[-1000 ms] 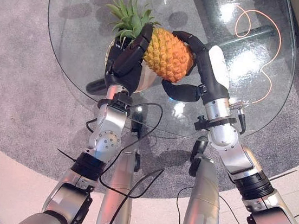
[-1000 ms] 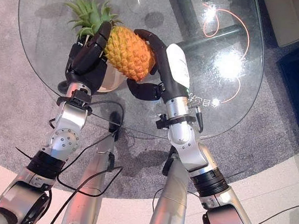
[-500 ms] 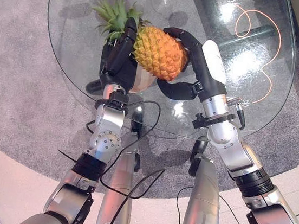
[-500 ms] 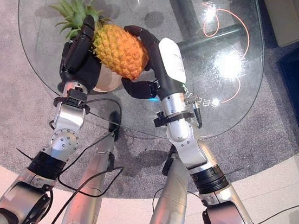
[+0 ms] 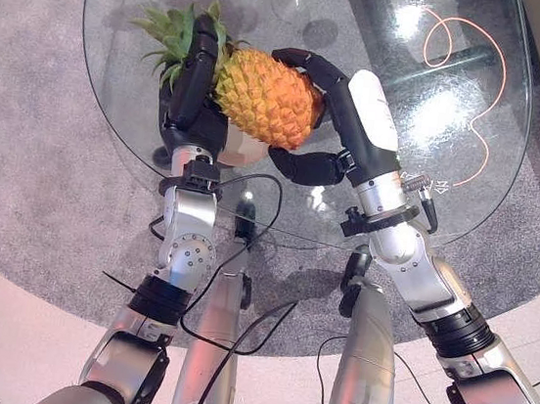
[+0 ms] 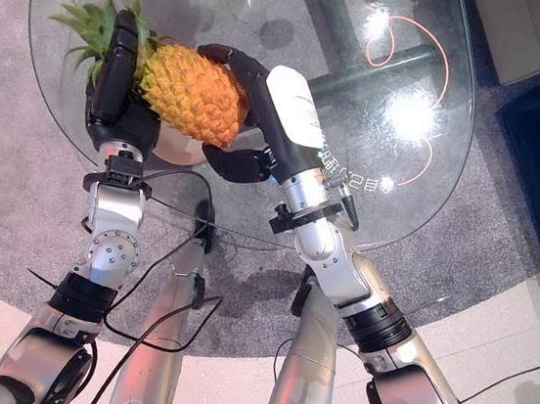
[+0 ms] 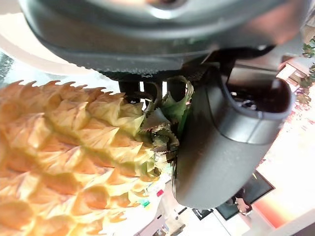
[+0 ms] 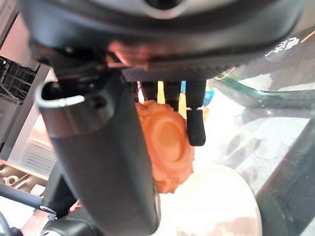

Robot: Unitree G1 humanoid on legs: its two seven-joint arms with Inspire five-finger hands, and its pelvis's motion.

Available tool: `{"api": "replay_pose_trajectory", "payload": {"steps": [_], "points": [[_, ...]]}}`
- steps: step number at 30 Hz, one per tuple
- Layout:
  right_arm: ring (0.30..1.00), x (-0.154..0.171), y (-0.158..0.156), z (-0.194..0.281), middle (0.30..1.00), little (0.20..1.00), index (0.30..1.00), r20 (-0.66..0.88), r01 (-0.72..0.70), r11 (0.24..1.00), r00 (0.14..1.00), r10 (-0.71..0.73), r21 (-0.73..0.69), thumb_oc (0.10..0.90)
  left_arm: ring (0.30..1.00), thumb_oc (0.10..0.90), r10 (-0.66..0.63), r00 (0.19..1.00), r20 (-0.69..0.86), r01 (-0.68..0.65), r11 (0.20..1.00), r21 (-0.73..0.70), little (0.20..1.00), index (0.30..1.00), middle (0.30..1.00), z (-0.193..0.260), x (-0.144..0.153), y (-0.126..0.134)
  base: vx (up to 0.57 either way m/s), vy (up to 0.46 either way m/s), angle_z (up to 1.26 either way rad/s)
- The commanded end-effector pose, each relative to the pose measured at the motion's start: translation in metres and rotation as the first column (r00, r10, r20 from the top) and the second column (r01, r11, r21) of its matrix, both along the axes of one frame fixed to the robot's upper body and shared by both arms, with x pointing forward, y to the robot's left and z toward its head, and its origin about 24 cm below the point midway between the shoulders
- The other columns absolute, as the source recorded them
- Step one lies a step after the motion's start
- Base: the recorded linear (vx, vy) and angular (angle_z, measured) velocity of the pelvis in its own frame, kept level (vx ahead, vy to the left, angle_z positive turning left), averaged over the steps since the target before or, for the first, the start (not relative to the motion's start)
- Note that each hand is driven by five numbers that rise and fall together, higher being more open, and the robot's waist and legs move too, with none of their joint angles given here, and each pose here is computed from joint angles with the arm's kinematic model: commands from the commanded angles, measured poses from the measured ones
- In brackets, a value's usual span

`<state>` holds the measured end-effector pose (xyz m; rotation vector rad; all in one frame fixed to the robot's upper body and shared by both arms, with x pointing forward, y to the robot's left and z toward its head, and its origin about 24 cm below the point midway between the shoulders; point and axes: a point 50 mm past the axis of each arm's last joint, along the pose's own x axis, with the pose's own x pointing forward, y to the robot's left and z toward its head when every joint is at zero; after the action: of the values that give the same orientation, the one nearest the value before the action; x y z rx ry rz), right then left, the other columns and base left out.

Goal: Pick up the fruit to the plate

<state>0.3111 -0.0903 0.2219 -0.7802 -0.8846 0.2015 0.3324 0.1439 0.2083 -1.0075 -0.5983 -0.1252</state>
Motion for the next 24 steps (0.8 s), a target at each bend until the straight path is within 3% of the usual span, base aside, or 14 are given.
{"api": "replay_pose_trajectory", "payload": {"steps": [1, 5, 6, 7, 8, 24], "points": [[0.300, -0.036, 0.025, 0.056, 0.300, 0.200, 0.300, 0.286, -0.212, 0.976, 0.939, 0.192, 0.040, 0.100, 0.300, 0.100, 0.046, 0.905, 0.422, -0.065, 0.997, 0.032, 0.200, 0.300, 0.300, 0.079, -0.034, -0.006, 0.00, 0.000, 0.00], [0.300, -0.034, 0.024, 0.056, 0.300, 0.200, 0.300, 0.264, -0.205, 0.977, 0.947, 0.184, 0.056, 0.100, 0.300, 0.100, 0.080, 0.901, 0.427, -0.098, 0.995, 0.020, 0.200, 0.300, 0.300, 0.080, -0.036, -0.004, 0.00, 0.000, 0.00], [0.578, -0.033, 0.024, 0.056, 0.578, 0.524, 0.578, 0.258, -0.205, 0.976, 0.949, 0.181, 0.069, 0.424, 0.300, 0.100, 0.087, 0.900, 0.427, -0.104, 0.994, 0.016, 0.200, 0.300, 0.300, 0.080, -0.036, -0.003, 0.00, 0.000, 0.00], [0.801, -0.032, 0.023, 0.055, 0.801, 0.785, 0.801, 0.255, -0.205, 0.976, 0.950, 0.180, 0.075, 0.685, 0.300, 0.100, 0.090, 0.900, 0.427, -0.107, 0.994, 0.015, 0.200, 0.300, 0.300, 0.081, -0.036, -0.003, 0.00, 0.000, 0.00], [0.900, -0.032, 0.023, 0.055, 0.900, 0.900, 0.900, 0.250, -0.203, 0.975, 0.952, 0.177, 0.085, 0.800, 0.300, 0.100, 0.101, 0.898, 0.427, -0.116, 0.993, 0.009, 0.200, 0.300, 0.300, 0.080, -0.036, -0.001, 0.00, 0.000, 0.00], [0.900, -0.030, 0.018, 0.055, 0.900, 0.900, 0.900, 0.252, -0.183, 0.973, 0.957, 0.143, 0.144, 0.800, 0.300, 0.100, 0.283, 0.871, 0.401, -0.247, 0.959, -0.141, 0.200, 0.300, 0.300, 0.082, -0.043, 0.015, 0.00, 0.000, 0.00]]}}
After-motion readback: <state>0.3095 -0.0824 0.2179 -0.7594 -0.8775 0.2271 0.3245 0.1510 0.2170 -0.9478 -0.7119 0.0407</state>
